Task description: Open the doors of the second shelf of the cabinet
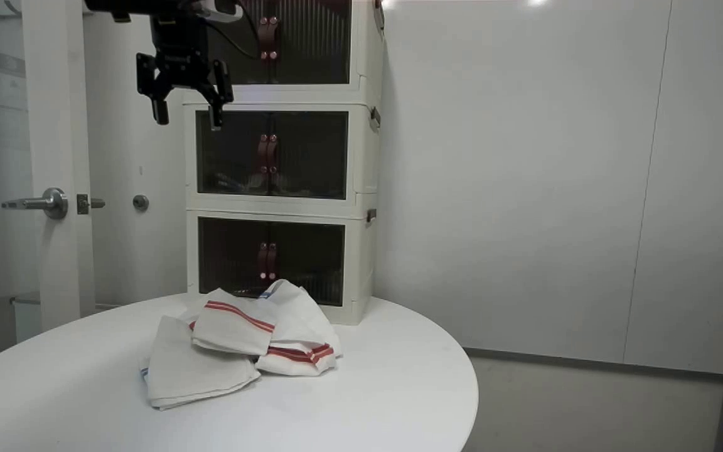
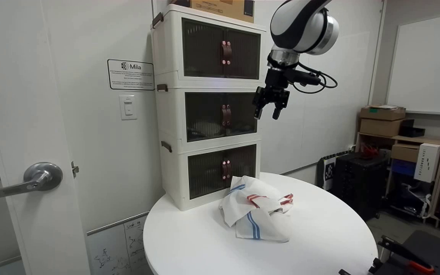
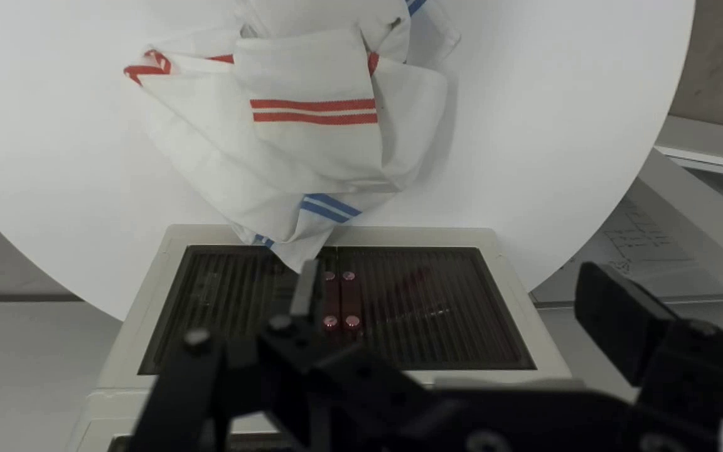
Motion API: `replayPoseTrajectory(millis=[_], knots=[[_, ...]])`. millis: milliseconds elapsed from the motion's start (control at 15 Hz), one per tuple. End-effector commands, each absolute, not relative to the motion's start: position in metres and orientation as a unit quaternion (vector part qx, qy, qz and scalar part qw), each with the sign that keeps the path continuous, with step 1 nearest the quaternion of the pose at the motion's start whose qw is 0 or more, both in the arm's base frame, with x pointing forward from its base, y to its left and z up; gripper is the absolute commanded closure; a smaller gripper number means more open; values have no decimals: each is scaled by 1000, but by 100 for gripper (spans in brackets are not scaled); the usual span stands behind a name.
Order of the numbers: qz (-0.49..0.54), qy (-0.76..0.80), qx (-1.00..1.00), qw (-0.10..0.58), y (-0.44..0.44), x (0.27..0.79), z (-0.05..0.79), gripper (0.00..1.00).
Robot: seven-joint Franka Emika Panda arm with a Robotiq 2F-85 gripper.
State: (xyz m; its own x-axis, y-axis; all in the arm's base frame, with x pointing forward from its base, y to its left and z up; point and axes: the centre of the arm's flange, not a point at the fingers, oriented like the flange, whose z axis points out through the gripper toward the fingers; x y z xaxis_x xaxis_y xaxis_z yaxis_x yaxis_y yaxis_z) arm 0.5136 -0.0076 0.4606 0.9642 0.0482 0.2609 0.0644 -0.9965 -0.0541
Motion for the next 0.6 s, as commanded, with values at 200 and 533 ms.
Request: replayPoseTrajectory(millis=[200,533], knots=[[-193,-24,-977,90,-28,571,462,0],[-242,-32,-954,175,-41,597,459,0]])
